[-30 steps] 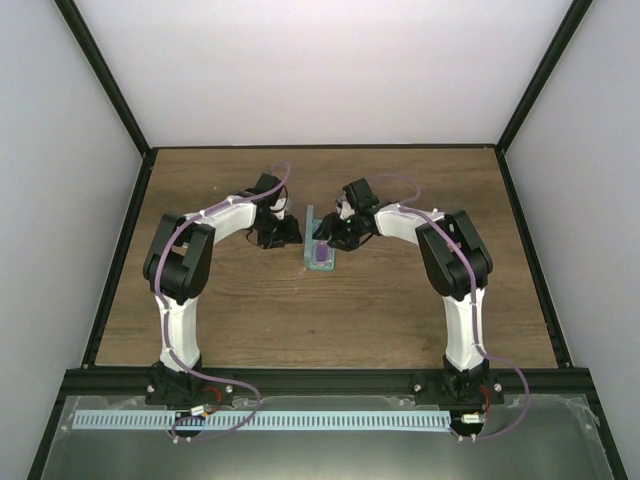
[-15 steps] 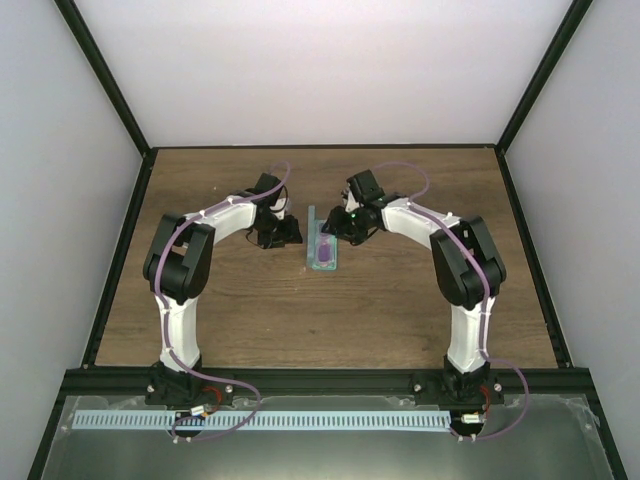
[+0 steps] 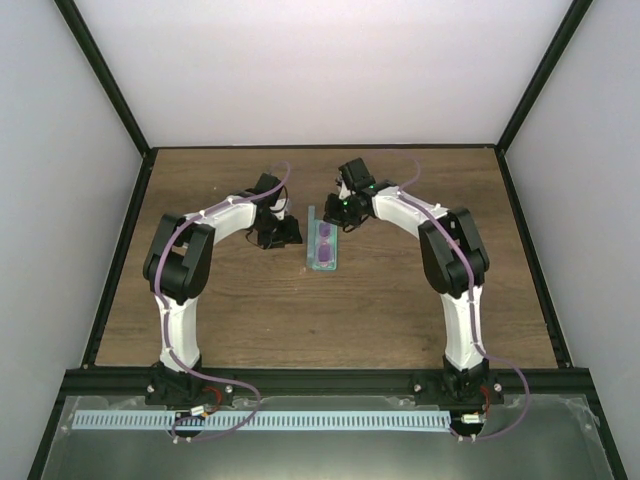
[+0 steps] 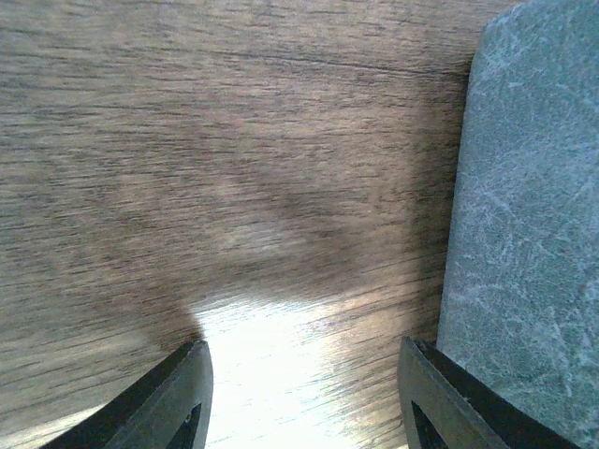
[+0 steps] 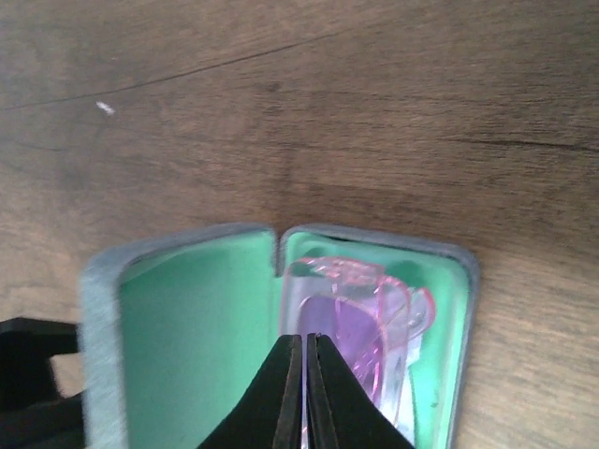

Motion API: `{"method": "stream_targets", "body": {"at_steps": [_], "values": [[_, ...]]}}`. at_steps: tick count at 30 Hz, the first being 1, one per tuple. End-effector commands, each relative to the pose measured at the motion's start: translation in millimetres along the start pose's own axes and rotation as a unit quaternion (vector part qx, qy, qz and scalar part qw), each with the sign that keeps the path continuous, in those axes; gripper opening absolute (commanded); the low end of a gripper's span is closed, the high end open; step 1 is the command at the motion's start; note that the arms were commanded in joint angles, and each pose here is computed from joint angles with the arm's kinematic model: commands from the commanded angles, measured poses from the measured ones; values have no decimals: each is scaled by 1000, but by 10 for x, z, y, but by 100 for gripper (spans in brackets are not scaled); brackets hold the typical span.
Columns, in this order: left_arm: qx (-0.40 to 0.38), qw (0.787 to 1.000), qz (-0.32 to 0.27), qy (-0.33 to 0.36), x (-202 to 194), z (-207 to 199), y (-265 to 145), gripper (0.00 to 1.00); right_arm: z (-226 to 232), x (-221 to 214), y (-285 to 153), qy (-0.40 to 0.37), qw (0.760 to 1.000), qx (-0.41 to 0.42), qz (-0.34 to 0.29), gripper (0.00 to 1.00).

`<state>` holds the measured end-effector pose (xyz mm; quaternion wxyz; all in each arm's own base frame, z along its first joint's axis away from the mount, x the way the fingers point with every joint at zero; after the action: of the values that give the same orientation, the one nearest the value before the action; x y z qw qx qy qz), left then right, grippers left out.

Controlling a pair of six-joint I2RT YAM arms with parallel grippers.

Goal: Organize the sunglasses
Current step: Adjust the sunglasses in the sunglasses case.

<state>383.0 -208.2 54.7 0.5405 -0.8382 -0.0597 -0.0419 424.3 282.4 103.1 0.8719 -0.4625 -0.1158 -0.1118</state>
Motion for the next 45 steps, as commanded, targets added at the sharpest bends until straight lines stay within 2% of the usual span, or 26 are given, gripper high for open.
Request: {"method": "stream_targets", "body": {"at_steps": [1,11,20,25,33,38,45], "values": [[-2,1000,8,9,-10,-35,-7,56,-98,20,140,6,999,-30,11,4],[-2,1000,7,9,5,-34,9,56,-258,-159,266,14,998,-45,40,5],[-5,1000,5,6,28,-52,12,56,43,80,-75,-13,1000,-15,-8,9],[-4,1000,5,6,26,-48,6,56,128,60,-269,-20,1000,-3,-19,12],[-7,1000,4,6,39,-58,22,56,38,-467,-389,-11,1000,5,20,12],[-10,1000,6,7,53,-68,42,56,-3,-896,-273,-6,998,6,58,13],[-11,1000,4,11,82,-87,29,56,-11,-1002,-235,-11,998,-9,66,14]]}}
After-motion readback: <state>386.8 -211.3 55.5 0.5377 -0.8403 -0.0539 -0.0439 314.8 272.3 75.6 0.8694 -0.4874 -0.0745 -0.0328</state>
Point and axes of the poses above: each gripper's point midway between its finger pads, its own y axis out along the fingers, its own z axis along the line the jaws close on, x = y × z, the point moved 3 cm from there along -y, back along the fingers, and after that the axes turned 2 degrees about -y, right-handed, at the moved point
